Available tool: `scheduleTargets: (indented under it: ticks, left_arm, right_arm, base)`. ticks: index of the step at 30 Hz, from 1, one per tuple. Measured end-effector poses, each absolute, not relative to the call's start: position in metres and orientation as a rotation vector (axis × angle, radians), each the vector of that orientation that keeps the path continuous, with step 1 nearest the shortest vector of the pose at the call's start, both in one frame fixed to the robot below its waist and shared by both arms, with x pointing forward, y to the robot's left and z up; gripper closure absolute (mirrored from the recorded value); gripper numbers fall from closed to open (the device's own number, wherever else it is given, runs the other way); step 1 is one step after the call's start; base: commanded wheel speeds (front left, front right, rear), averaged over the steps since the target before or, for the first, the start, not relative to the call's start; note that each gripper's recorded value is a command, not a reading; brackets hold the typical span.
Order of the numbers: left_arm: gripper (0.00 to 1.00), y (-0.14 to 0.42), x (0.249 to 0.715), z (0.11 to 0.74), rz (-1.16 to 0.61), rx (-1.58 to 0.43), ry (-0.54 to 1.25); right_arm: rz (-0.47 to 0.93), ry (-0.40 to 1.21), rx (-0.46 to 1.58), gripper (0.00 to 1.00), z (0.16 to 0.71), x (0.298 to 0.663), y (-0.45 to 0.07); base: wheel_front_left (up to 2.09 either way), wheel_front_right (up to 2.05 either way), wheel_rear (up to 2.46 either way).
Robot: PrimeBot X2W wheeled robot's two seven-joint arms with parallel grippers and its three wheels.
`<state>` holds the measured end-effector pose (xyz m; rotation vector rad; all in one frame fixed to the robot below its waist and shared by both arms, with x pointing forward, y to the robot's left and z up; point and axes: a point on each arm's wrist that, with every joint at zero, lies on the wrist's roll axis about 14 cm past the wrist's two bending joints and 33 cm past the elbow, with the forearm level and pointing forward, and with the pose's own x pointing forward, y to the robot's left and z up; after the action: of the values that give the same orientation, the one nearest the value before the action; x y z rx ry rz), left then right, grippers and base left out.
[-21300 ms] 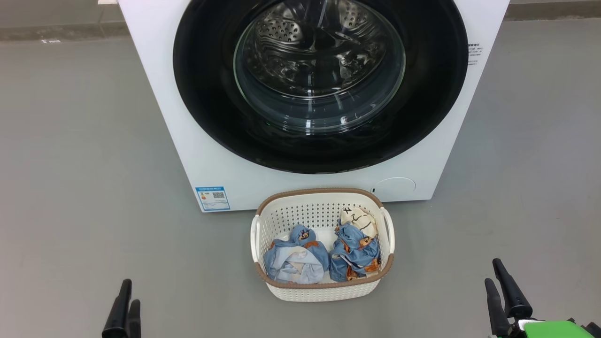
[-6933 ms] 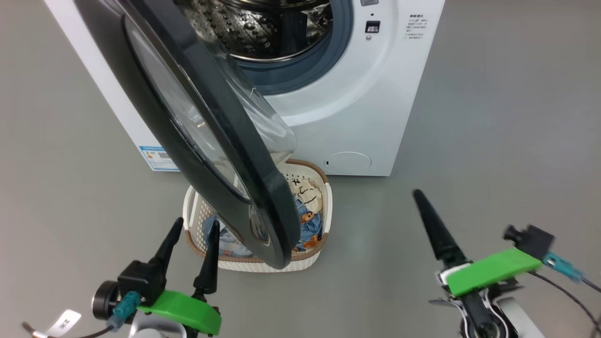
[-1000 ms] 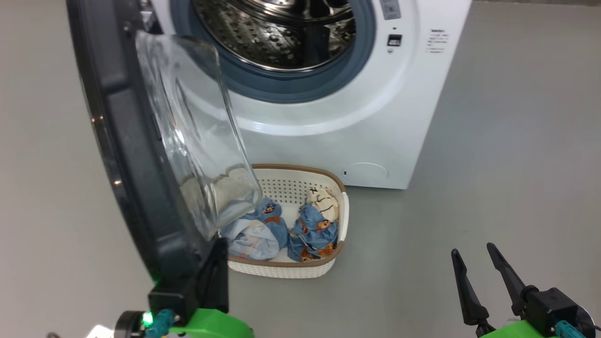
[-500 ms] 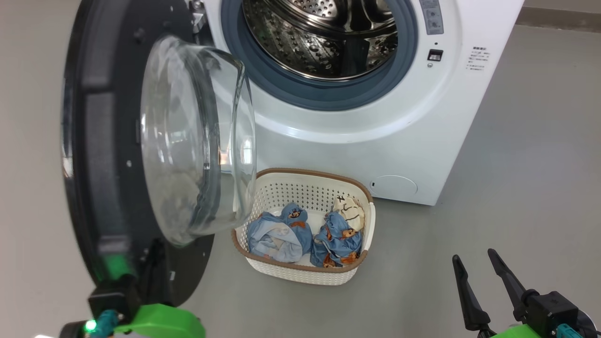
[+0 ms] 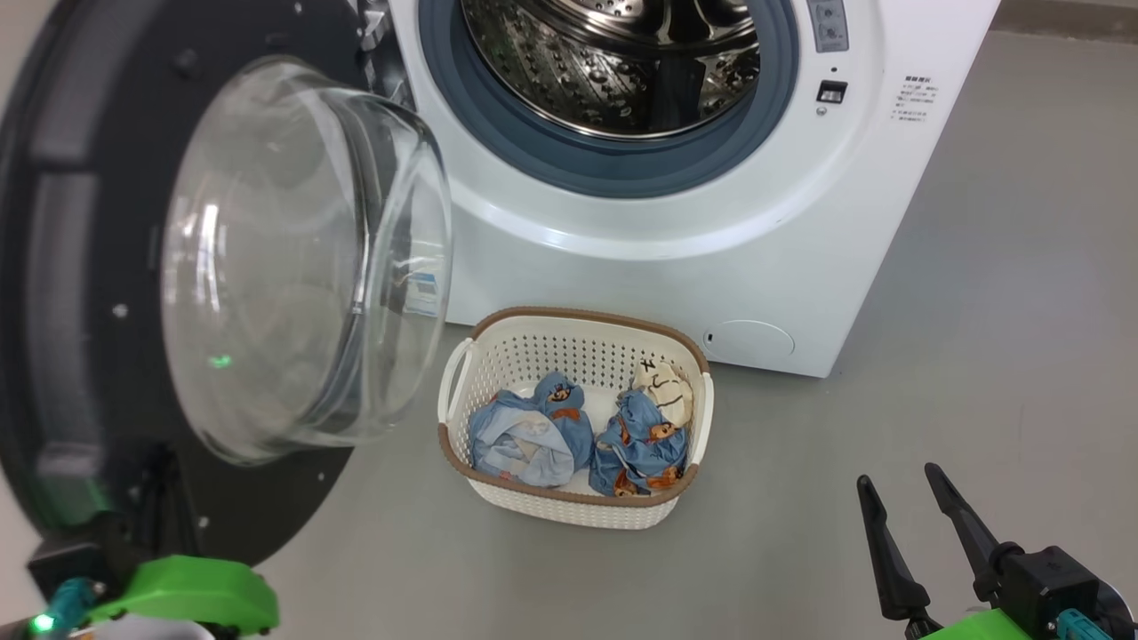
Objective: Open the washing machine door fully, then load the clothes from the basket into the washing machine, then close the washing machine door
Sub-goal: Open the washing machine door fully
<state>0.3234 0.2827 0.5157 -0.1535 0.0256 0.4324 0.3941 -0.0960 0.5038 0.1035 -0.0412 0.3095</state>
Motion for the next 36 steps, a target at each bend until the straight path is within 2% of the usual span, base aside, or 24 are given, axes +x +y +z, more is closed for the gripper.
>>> scheduleTargets:
  ticks: [25,36]
  left_arm:
    - [1.00,0.396,0.338,0.507,0.635,-0.148,-0.009]
    - [1.00,0.404,0.340,0.505,0.650,-0.161,-0.011]
  right_arm:
    - [0.279,-0.011,0.112,0.00,0.490,0.407,-0.104]
    - [0.271,-0.006,0.110,0.00,0.489,0.406,-0.107]
  base:
    - [0.00,0.00,0.00]
    - [0.00,0.00,0.00]
